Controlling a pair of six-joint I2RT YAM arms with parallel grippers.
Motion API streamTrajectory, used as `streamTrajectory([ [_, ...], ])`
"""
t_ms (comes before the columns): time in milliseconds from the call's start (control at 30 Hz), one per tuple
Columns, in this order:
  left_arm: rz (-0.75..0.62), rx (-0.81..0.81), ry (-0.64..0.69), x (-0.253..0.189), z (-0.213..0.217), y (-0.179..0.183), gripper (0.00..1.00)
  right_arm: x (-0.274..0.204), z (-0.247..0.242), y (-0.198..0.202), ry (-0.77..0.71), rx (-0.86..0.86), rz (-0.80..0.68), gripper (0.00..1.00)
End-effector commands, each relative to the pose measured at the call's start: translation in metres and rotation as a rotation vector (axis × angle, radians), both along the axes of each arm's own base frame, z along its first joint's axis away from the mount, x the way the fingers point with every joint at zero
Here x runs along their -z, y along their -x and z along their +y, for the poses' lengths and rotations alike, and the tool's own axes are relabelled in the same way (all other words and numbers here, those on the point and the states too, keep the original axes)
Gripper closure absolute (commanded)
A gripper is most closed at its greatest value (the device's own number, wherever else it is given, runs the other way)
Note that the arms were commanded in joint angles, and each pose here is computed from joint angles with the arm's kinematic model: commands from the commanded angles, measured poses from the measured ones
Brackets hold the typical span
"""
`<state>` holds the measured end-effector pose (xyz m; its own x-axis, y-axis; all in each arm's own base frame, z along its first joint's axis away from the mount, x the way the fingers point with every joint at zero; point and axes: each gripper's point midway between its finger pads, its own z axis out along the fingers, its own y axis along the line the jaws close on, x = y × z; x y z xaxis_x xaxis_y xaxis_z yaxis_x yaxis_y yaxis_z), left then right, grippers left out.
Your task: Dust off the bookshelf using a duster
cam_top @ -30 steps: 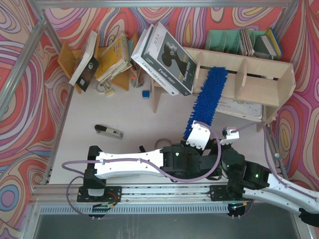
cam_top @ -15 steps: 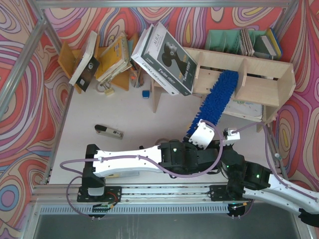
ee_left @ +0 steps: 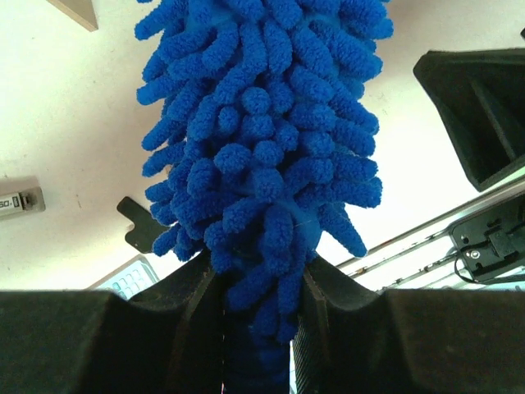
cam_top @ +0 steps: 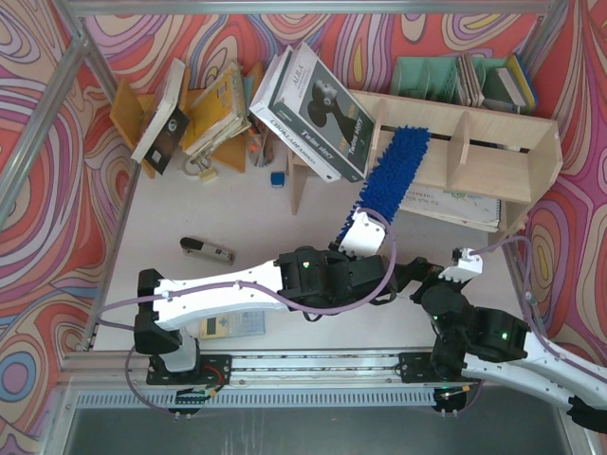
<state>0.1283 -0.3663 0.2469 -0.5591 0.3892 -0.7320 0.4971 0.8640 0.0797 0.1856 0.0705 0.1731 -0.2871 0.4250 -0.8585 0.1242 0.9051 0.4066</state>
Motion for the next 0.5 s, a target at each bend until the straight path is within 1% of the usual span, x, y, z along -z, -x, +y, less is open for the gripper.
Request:
streamTrajectory([
  [0,-0.001,0.048,0.019,-0.001,-0.018,0.000,1.00,-0.014,-0.022,0.000,0.014,0.088,-0.032,0.02],
  [267,0.030,0.145,0.046,-0.004,-0.055,0.007,1.00,-0.016,-0.006,-0.005,0.061,0.007,-0.061,0.02],
  [367,0.033,0.160,0.057,-0.006,-0.059,0.010,1.00,-0.016,-0.003,-0.006,0.059,-0.009,-0.062,0.01],
  [467,0.012,0.135,0.068,-0.010,-0.051,0.006,1.00,-0.015,0.001,-0.006,0.054,-0.027,-0.063,0.01],
])
